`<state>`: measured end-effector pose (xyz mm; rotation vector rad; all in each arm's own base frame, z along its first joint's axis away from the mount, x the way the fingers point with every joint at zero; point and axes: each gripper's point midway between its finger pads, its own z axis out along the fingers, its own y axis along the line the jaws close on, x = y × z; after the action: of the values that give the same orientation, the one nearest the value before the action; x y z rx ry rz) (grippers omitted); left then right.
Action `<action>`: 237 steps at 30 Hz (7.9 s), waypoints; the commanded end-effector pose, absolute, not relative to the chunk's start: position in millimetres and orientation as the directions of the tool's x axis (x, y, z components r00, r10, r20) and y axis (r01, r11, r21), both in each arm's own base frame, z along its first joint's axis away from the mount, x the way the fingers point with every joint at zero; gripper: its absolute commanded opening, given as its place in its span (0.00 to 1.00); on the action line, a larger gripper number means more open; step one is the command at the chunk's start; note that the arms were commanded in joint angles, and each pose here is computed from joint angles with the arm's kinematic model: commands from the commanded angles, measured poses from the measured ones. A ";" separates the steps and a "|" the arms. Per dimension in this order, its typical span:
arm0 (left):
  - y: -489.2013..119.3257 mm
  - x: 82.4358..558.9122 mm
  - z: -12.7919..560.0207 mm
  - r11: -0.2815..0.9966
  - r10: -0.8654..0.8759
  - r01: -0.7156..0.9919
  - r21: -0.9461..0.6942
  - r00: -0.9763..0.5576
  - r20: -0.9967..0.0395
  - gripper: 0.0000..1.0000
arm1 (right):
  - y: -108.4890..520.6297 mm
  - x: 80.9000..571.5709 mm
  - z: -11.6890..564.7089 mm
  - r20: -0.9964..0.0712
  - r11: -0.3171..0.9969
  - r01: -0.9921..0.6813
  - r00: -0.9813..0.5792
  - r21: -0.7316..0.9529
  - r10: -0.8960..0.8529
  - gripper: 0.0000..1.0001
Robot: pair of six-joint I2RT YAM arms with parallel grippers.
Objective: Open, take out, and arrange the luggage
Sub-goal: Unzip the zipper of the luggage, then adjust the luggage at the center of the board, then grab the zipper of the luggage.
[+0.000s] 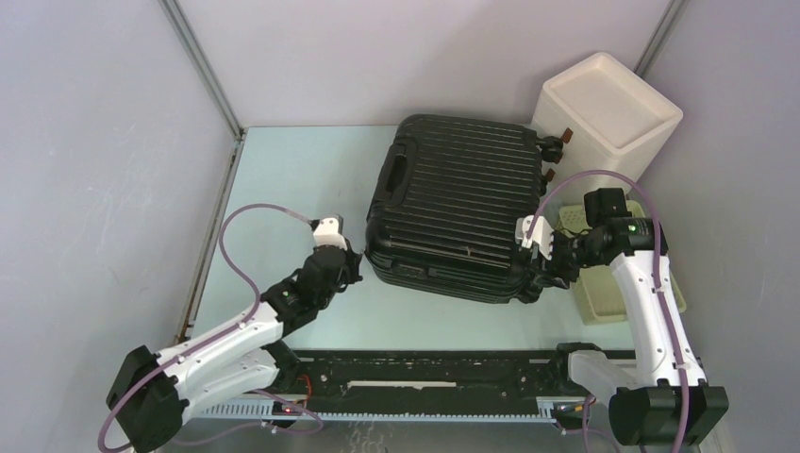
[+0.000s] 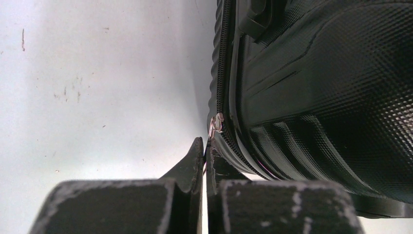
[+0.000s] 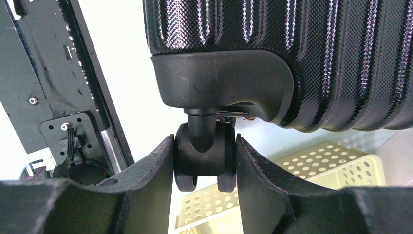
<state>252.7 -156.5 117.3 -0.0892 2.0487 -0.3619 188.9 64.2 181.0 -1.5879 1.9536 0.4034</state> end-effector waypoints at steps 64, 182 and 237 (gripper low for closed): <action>-217.6 317.3 196.1 0.690 -0.383 0.324 -0.647 -0.595 -0.706 0.64 | 93.6 362.9 235.9 -0.660 0.767 -0.239 -0.690 0.595 0.297 0.80; -295.9 156.5 136.9 0.299 -0.176 0.915 -0.270 -0.225 -0.958 0.49 | 123.4 175.6 195.2 -0.894 0.350 -0.936 -0.186 0.036 -0.407 0.70; -292.0 174.8 112.8 0.597 -0.078 0.796 -0.097 -0.062 -0.995 0.04 | 124.9 174.0 191.9 -0.888 0.344 -0.938 -0.188 0.036 -0.420 0.70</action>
<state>163.1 -293.7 92.0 0.7038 1.5307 -0.8485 173.3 123.9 191.9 -1.2071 1.7777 0.7831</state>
